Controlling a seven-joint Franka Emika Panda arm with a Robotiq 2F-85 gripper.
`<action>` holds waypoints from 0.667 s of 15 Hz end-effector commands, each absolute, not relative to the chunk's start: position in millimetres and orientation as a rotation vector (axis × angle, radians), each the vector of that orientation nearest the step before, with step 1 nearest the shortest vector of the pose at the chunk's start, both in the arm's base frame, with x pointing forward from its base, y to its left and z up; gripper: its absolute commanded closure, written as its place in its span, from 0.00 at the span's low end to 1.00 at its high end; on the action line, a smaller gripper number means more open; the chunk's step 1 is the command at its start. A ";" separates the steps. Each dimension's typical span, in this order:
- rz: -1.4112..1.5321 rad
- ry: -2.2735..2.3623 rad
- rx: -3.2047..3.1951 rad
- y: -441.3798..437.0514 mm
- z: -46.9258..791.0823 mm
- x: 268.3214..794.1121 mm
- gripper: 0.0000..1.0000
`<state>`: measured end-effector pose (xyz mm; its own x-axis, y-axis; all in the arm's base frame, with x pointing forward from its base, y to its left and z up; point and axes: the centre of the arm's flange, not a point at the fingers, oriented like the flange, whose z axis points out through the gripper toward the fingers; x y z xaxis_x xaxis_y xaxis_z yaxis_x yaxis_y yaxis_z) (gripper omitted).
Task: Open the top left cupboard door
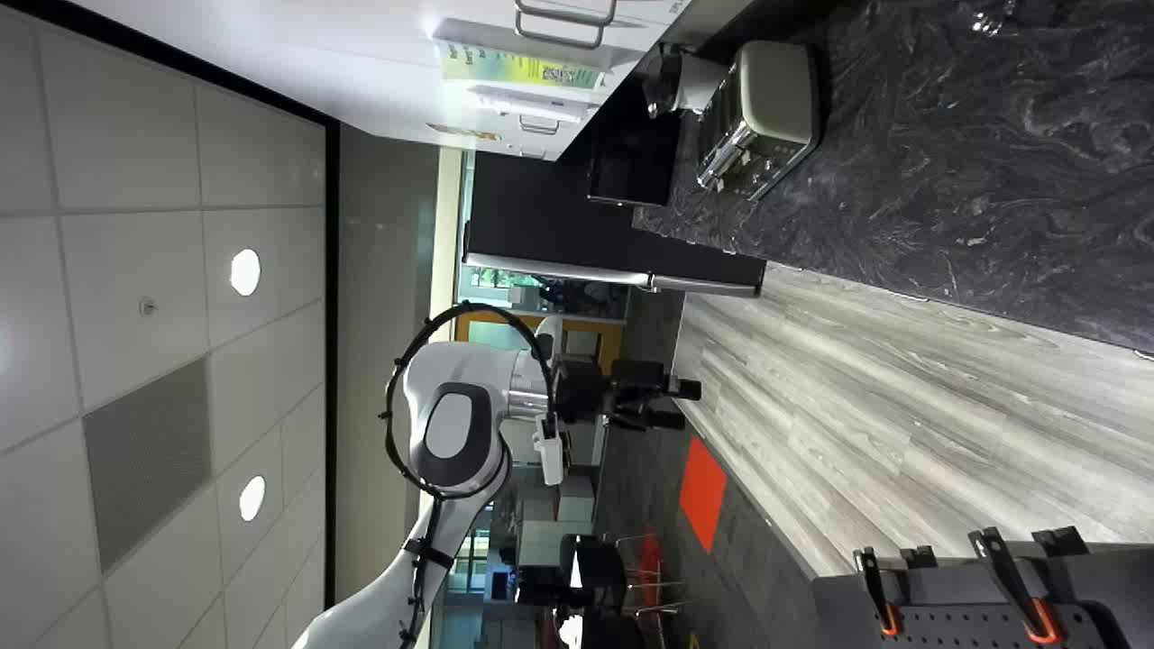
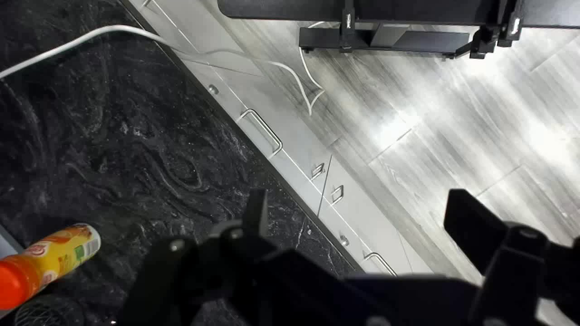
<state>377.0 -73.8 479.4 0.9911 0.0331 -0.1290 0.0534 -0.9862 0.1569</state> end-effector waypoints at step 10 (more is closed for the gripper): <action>0.069 -0.009 2.899 -80.1 494.7 393.6 0.00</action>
